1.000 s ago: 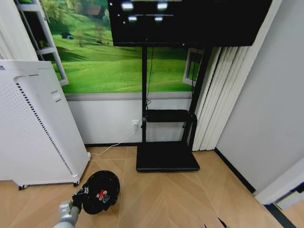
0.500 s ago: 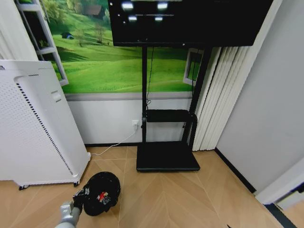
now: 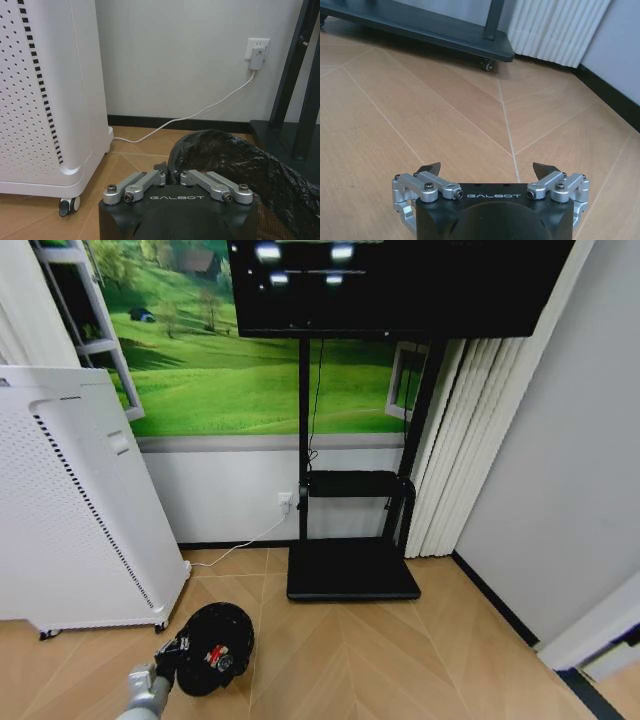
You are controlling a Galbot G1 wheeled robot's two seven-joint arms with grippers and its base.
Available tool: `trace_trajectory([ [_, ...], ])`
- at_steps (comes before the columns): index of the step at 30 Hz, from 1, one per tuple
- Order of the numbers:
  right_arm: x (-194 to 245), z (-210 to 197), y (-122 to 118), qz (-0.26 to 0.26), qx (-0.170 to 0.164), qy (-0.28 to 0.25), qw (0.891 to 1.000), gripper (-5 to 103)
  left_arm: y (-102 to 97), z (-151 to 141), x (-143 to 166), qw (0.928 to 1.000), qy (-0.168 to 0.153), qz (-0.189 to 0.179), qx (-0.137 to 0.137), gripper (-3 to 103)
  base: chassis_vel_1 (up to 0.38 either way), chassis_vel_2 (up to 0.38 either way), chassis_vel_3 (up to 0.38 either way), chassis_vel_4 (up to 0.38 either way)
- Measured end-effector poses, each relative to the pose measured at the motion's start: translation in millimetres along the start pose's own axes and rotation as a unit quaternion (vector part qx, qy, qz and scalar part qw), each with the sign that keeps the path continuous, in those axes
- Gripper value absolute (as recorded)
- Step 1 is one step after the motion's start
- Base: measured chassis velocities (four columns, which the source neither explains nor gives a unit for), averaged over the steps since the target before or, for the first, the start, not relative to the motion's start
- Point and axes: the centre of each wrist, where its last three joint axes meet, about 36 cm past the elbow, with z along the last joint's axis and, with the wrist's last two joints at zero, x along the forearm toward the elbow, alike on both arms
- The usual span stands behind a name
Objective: Pick up the trash bin and place the garbage on the floor into it.
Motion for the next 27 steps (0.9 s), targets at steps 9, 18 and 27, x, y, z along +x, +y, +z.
trace_trajectory([
  [9,1,1,12,0.028,-0.043,0.005,0.999,100,-3.4,4,0,1.0,0.001,0.003,0.003,7,0.0,0.0,0.0,0.0],
  [18,0,8,32,0.025,-0.077,0.014,0.997,100,-4.2,4,2,1.0,0.001,0.006,0.003,7,0.0,0.0,0.0,0.0],
  [27,-1,13,32,0.028,-0.101,0.028,0.994,100,0.0,2,3,1.0,-0.003,0.004,0.005,7,0.0,0.0,0.0,0.0],
])
